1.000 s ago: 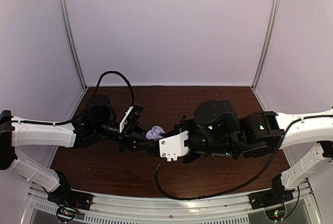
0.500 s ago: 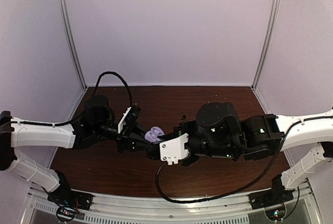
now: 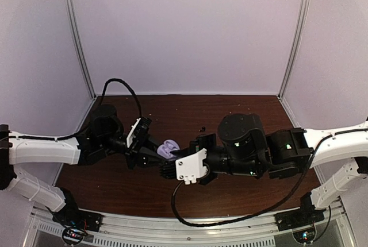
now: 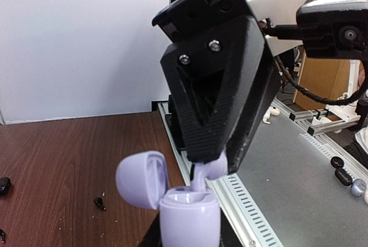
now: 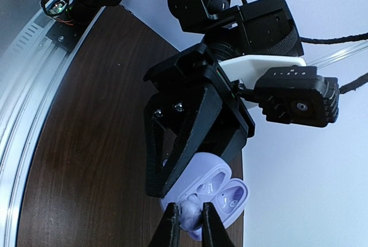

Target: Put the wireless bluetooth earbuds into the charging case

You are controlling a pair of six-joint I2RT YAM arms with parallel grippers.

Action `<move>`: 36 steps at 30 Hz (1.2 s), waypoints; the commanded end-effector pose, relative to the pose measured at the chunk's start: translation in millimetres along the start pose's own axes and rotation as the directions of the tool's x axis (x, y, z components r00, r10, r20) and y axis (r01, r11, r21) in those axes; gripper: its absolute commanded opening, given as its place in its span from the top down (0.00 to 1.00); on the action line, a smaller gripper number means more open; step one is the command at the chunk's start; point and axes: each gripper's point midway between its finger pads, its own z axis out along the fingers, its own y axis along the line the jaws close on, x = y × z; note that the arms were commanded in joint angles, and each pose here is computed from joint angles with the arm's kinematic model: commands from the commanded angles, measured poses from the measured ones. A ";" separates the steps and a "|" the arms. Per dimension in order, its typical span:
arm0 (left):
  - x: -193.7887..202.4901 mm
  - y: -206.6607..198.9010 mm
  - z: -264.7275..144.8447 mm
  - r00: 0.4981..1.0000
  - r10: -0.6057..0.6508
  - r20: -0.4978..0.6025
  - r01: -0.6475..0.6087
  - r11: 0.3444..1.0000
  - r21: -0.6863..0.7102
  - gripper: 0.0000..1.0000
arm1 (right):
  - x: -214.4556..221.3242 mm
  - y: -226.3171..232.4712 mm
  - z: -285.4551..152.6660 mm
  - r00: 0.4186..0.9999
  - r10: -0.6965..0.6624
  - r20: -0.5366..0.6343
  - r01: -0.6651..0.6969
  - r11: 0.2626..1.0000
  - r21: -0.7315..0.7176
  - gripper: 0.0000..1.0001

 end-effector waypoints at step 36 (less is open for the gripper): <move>-34.3 -1.9 -15.1 0.973 0.113 0.202 -0.094 0.990 -0.101 1.00 | -8.2 -29.8 -16.5 0.992 0.065 0.110 -0.080 0.987 0.140 0.36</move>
